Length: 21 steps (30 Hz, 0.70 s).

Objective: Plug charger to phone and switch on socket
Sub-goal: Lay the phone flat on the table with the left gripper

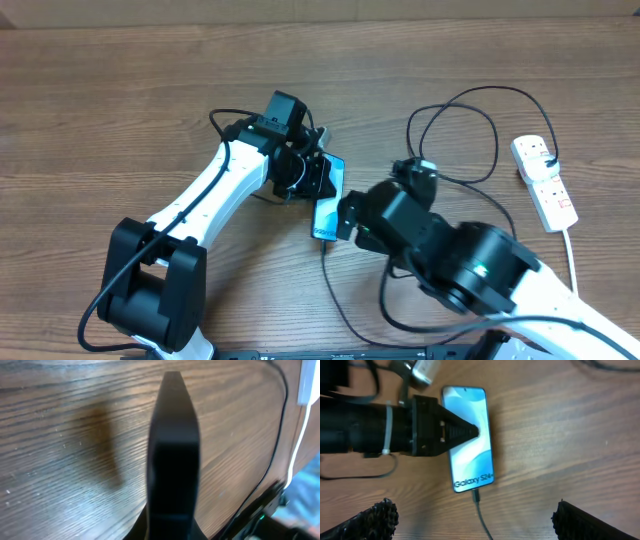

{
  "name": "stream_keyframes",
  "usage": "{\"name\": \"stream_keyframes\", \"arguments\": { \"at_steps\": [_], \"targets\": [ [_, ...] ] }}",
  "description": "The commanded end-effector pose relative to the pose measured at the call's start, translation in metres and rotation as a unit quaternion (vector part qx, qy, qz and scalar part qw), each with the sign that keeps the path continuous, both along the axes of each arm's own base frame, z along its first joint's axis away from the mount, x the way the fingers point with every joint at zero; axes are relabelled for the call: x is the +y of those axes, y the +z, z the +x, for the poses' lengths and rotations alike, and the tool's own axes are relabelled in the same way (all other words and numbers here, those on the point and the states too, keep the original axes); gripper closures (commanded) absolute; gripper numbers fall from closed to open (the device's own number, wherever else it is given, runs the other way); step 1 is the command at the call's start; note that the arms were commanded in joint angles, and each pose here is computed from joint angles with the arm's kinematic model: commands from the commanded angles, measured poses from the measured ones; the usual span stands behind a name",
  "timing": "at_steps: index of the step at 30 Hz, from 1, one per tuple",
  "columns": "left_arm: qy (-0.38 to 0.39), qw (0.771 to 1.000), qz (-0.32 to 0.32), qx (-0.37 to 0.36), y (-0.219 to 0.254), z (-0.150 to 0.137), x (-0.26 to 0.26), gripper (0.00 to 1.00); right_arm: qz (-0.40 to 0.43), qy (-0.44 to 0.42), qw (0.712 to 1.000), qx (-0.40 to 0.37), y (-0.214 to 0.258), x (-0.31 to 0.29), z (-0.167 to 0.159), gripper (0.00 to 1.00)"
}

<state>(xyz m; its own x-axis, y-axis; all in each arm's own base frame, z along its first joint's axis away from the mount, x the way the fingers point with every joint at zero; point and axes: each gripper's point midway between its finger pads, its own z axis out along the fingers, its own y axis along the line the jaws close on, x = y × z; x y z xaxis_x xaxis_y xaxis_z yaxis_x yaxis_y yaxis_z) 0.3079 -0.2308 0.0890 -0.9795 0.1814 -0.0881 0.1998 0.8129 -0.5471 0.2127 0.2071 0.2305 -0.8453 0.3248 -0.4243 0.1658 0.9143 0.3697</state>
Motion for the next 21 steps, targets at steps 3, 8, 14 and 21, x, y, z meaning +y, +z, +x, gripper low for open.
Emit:
{"name": "stream_keyframes", "arguments": {
  "at_steps": [3, 8, 14, 21],
  "targets": [
    [-0.066, 0.996, -0.041, -0.037, 0.009, 0.003, -0.002, 0.96, 0.019, -0.022, 0.999, 0.033, -0.010, 0.009, -0.001, 0.00],
    [-0.067, 0.996, -0.038, -0.035, 0.002, 0.006, 0.006, 0.96, 0.022, -0.022, 0.999, 0.030, -0.009, 0.010, 0.000, 0.00],
    [-0.095, 0.993, -0.059, -0.023, -0.011, 0.002, 0.001, 0.96, 0.021, -0.022, 0.999, 0.031, -0.009, 0.010, 0.000, 0.00],
    [-0.116, 0.987, -0.113, 0.013, -0.030, -0.003, -0.008, 0.96, -0.008, -0.023, 0.998, 0.052, -0.017, -0.002, -0.009, 0.00]
  ]
}}
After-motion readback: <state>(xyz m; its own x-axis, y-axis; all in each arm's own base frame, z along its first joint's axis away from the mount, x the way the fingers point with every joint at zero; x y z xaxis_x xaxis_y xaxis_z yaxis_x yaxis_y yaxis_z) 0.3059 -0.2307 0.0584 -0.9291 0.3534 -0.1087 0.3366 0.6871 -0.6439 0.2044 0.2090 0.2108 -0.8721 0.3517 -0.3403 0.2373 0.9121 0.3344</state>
